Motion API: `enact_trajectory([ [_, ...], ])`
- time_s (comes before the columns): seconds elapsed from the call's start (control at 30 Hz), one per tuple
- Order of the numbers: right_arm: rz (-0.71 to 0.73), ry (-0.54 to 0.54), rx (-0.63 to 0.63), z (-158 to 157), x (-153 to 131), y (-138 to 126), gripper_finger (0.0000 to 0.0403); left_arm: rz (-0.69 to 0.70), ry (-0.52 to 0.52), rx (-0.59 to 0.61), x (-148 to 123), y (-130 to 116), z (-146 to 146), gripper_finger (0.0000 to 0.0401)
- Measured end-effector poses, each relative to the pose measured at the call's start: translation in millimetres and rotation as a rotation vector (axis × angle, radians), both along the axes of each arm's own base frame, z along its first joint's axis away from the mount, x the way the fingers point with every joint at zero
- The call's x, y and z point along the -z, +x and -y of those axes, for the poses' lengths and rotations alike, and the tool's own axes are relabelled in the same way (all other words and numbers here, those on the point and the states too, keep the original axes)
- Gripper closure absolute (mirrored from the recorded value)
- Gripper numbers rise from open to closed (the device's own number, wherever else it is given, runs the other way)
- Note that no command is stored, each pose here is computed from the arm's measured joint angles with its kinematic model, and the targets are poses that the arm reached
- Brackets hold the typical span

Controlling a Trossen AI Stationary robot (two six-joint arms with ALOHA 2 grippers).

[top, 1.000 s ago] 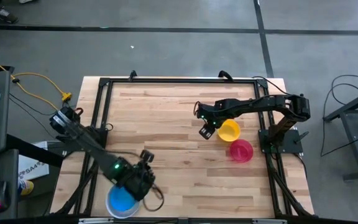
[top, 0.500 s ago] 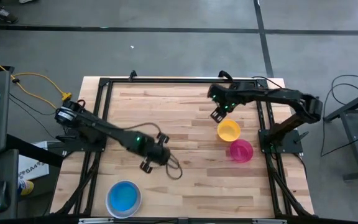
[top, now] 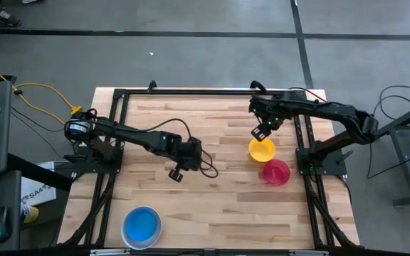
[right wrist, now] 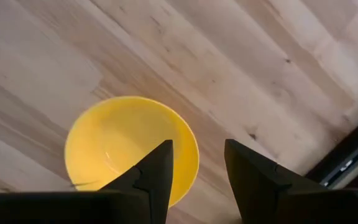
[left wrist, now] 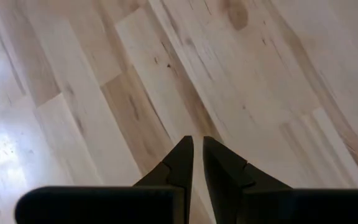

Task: Nest bowls inside each other
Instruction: Stack the yellow bowl on the blue bowl

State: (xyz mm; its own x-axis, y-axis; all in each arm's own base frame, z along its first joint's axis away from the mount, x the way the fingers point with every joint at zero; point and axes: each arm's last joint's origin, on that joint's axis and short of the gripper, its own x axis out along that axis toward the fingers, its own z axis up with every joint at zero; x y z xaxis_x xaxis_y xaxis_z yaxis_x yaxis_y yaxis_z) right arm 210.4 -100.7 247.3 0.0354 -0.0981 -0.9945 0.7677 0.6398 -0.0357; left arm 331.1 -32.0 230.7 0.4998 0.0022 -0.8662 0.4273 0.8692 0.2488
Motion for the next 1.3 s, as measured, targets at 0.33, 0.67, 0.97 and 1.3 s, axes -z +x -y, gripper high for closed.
enact_trajectory([
  [0.33, -0.123, 0.054, 0.023, -32, 32, -7, 0.0264, -0.002, 0.016, 0.038, 0, 0, 1, 0.0366],
  [0.67, -0.134, 0.057, -0.015, -57, 42, -4, 0.0264, -0.004, -0.001, 0.046, 0, 0, 2, 0.0366],
  [0.97, -0.007, 0.046, 0.051, -53, 41, -25, 0.0264, -0.011, -0.055, 0.053, 0, -1, 3, 0.0366],
  [1.3, 0.040, 0.056, 0.101, -52, 45, -45, 0.0264, -0.008, -0.057, 0.049, 0, 0, 3, 0.0366],
])
